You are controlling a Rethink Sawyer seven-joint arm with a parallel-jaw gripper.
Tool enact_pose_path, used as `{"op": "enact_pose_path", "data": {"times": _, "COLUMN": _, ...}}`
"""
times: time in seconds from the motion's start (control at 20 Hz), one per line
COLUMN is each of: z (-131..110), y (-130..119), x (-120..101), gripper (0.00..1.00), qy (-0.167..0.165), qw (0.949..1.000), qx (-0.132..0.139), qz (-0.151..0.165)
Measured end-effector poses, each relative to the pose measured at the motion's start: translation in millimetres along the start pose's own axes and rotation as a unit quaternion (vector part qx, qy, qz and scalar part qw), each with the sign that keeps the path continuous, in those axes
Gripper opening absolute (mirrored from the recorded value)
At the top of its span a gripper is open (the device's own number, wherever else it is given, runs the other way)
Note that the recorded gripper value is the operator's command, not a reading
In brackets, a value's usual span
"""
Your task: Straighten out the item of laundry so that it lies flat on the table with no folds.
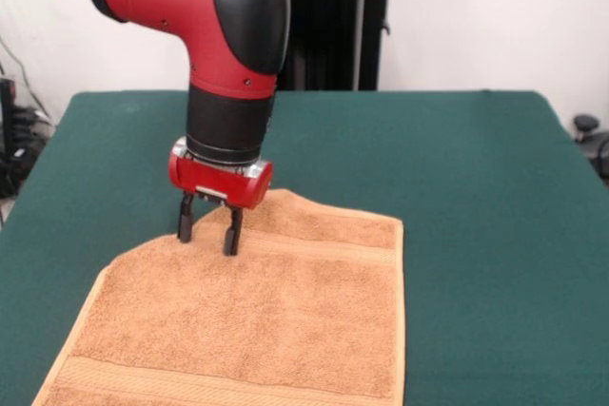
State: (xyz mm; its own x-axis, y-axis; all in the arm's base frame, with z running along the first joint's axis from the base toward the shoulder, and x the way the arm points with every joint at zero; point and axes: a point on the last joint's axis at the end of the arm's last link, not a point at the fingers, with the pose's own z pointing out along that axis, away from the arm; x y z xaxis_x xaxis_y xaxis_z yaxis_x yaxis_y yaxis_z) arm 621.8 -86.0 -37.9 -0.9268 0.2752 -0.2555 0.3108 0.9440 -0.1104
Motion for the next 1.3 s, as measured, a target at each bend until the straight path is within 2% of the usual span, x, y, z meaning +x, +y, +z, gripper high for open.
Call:
{"op": "enact_pose_path", "data": {"times": 0.2, "z": -3, "y": -8, "x": -5, "gripper": 1.00, "qy": 0.004, "qw": 1.0000, "qx": -0.005, "qz": 0.007}}
{"op": "enact_pose_path", "data": {"times": 0.45, "z": -12, "y": -40, "x": -19, "gripper": 1.00, "qy": 0.023, "qw": 0.9990, "qx": -0.008, "qz": 0.038}}
{"op": "enact_pose_path", "data": {"times": 0.75, "z": -17, "y": -66, "x": -26, "gripper": 1.00, "qy": 0.025, "qw": 0.9981, "qx": -0.003, "qz": 0.057}}
{"op": "enact_pose_path", "data": {"times": 1.05, "z": -13, "y": -66, "x": -25, "gripper": 1.00, "qy": 0.026, "qw": 0.9984, "qx": -0.002, "qz": 0.050}}
{"op": "enact_pose_path", "data": {"times": 1.3, "z": 0, "y": -64, "x": -14, "gripper": 1.00, "qy": 0.034, "qw": 0.9987, "qx": -0.001, "qz": 0.039}}
